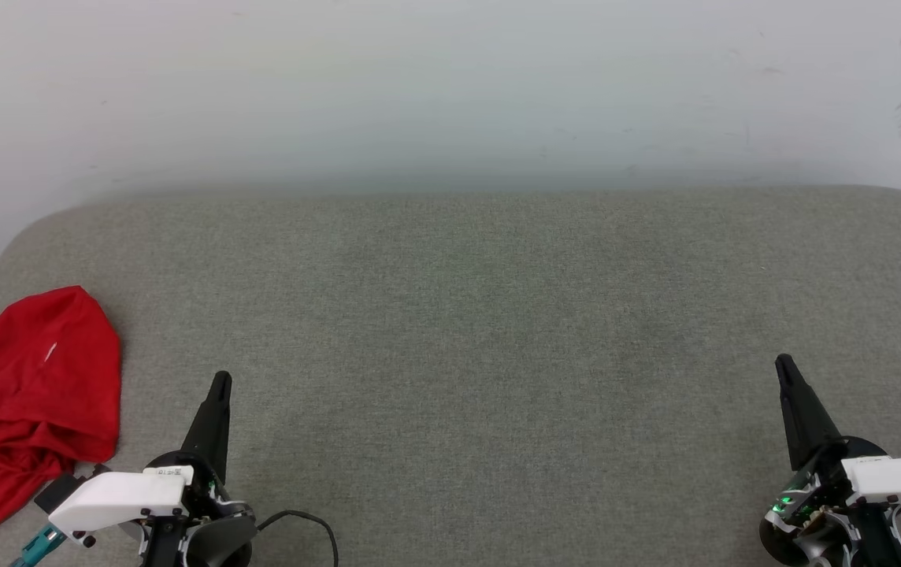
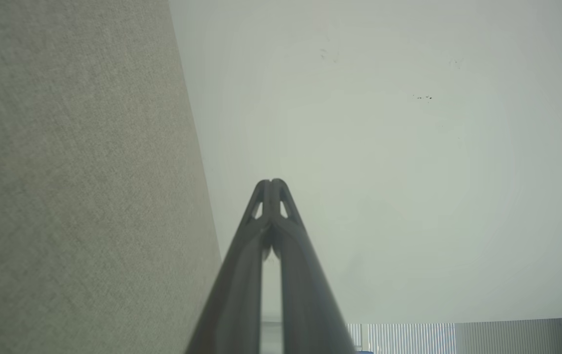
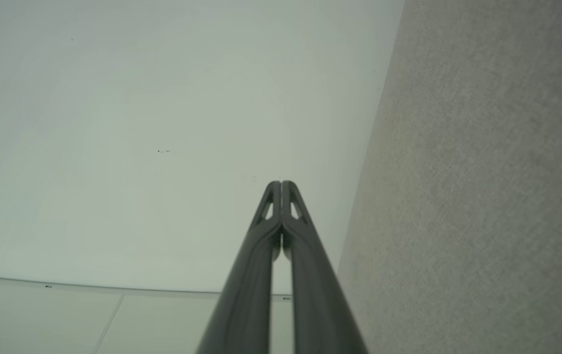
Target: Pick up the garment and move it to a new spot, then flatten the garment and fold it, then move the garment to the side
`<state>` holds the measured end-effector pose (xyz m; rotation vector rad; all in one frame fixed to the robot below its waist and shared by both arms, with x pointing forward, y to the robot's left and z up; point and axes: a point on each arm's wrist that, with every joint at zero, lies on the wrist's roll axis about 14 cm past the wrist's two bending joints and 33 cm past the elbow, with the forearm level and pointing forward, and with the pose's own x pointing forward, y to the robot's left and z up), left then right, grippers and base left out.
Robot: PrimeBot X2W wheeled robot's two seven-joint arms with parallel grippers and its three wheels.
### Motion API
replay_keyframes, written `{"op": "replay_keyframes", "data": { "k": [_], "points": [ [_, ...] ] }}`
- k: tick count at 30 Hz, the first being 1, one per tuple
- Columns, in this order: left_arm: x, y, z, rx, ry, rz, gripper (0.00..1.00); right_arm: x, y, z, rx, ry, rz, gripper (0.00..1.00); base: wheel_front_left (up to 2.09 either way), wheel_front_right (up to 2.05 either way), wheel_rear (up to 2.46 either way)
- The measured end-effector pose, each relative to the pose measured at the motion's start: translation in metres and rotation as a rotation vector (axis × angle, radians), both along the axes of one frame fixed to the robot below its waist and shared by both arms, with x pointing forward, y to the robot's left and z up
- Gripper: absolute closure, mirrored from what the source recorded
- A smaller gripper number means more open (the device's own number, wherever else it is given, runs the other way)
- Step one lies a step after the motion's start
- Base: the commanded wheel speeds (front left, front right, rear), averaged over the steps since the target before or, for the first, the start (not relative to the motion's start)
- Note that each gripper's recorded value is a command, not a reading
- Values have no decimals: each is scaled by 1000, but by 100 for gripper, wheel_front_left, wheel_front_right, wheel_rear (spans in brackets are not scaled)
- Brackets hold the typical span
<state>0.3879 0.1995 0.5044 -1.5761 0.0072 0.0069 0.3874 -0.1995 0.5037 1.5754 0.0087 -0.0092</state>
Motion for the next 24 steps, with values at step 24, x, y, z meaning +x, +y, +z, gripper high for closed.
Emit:
{"op": "replay_keyframes", "data": {
  "k": [24],
  "points": [
    [0, 0, 0, 0, 0, 0, 100, 0, 0, 0, 0, 0, 0, 100, 0, 0, 0]
  ]
}}
